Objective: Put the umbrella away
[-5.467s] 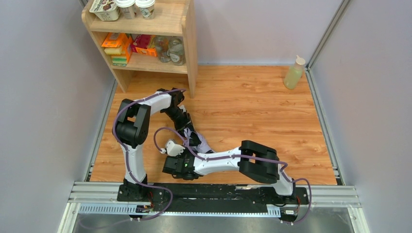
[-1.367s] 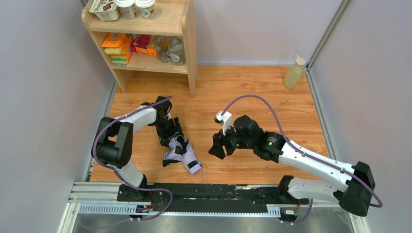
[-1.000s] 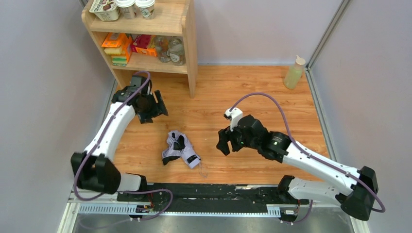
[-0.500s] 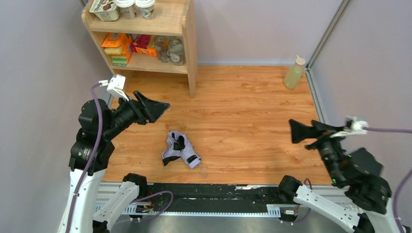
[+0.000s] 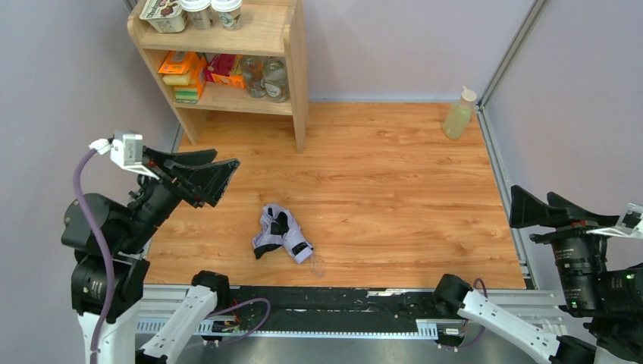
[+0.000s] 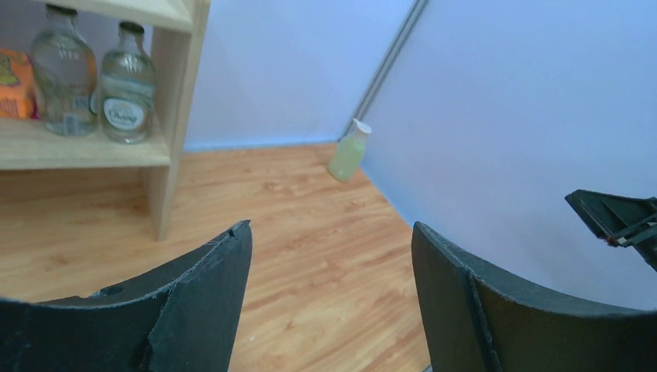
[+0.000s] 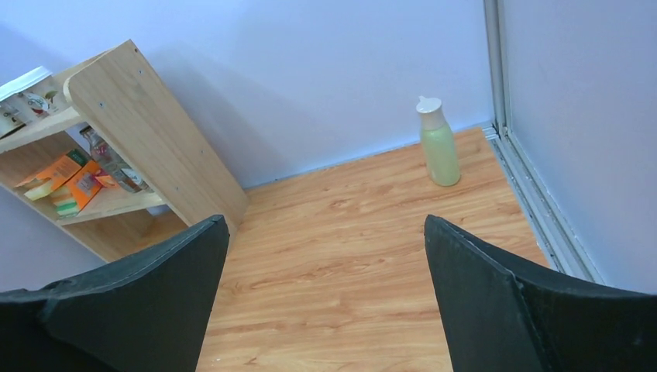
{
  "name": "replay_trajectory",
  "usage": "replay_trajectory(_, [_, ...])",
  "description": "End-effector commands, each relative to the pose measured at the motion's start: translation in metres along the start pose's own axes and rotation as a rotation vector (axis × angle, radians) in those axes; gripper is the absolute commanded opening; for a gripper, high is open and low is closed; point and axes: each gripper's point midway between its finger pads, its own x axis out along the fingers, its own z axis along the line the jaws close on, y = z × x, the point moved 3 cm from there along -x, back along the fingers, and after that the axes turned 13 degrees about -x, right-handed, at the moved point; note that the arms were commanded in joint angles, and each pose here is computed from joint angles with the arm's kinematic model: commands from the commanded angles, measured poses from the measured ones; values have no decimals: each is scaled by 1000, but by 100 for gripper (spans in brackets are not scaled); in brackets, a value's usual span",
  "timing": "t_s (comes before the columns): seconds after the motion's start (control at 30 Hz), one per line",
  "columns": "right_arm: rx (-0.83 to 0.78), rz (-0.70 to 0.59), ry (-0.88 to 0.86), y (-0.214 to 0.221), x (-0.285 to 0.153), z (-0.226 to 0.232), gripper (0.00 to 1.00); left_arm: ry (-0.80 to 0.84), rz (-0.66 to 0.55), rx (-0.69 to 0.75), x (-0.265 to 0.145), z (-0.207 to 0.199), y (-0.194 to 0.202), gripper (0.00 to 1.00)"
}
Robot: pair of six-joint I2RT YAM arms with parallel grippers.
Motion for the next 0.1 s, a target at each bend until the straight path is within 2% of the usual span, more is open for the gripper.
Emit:
replay_trajectory(0.0, [-71,5,-20,-7,-2,-2,100,-2,-77,85,-4,-5,-18,81])
replay_trajectory(0.07, [-62,-4,-51,-11,-5,-2,100,3,-80,93,-5,-7,-19,81])
